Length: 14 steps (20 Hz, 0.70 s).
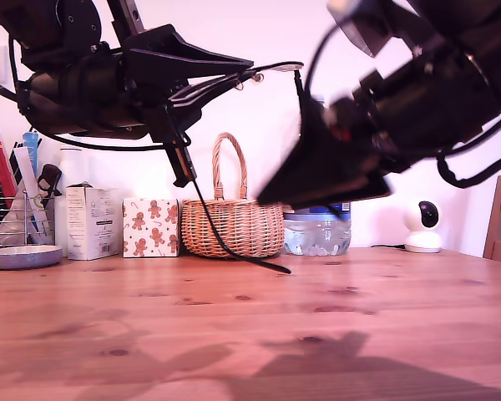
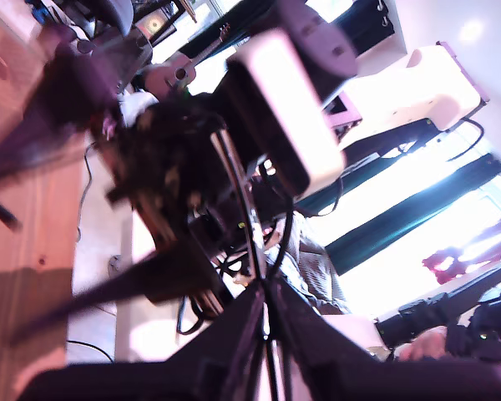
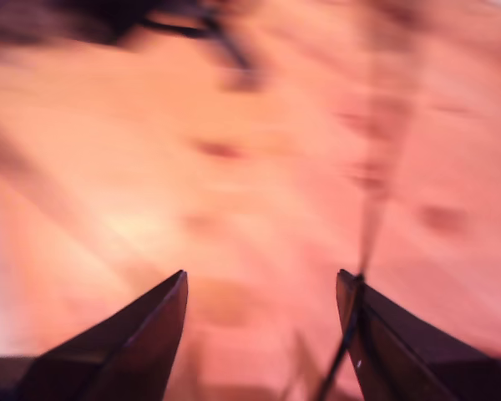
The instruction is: Pick up the glasses and close them, then place them back on the table
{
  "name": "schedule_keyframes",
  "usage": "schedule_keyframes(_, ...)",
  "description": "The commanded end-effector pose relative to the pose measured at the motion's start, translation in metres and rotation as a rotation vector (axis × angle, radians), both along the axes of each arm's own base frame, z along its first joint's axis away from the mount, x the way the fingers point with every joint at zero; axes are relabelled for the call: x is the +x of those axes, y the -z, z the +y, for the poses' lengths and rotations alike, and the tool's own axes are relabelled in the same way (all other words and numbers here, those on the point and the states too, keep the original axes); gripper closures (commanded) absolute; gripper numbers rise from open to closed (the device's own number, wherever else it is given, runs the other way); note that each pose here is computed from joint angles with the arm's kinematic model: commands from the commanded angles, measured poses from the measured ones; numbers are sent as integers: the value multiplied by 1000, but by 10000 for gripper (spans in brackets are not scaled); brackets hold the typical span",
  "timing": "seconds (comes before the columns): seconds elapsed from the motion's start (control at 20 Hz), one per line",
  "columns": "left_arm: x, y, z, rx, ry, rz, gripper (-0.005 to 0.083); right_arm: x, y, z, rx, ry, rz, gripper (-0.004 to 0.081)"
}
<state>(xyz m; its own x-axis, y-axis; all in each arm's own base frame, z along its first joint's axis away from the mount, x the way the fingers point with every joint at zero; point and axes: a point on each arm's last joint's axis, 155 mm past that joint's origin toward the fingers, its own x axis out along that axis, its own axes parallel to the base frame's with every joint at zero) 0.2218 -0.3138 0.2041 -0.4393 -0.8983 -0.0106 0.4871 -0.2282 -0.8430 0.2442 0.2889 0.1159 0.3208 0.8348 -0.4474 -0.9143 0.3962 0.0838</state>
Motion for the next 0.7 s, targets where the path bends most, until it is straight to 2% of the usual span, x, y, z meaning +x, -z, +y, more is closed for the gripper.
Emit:
schedule_keyframes(0.0, 1, -12, 2, -96, 11, 59, 796, -19, -9, 12, 52, -83, 38, 260)
schedule_keyframes(0.2, 5, -12, 4, -100, 1, 50, 796, -69, -12, 27, 105, -273, 175, 260)
schedule_keyframes(0.35, 8, -12, 7, -100, -9, 50, 796, -94, 5, 24, 50, -321, 280, 263)
schedule_keyframes(0.5, 10, -12, 8, -93, -13, 66, 796, -99, 17, 20, -6, -298, 313, 266)
schedule_keyframes(0.65, 10, -13, 8, -66, -10, 125, 796, -81, 28, 16, -80, -226, 209, 265)
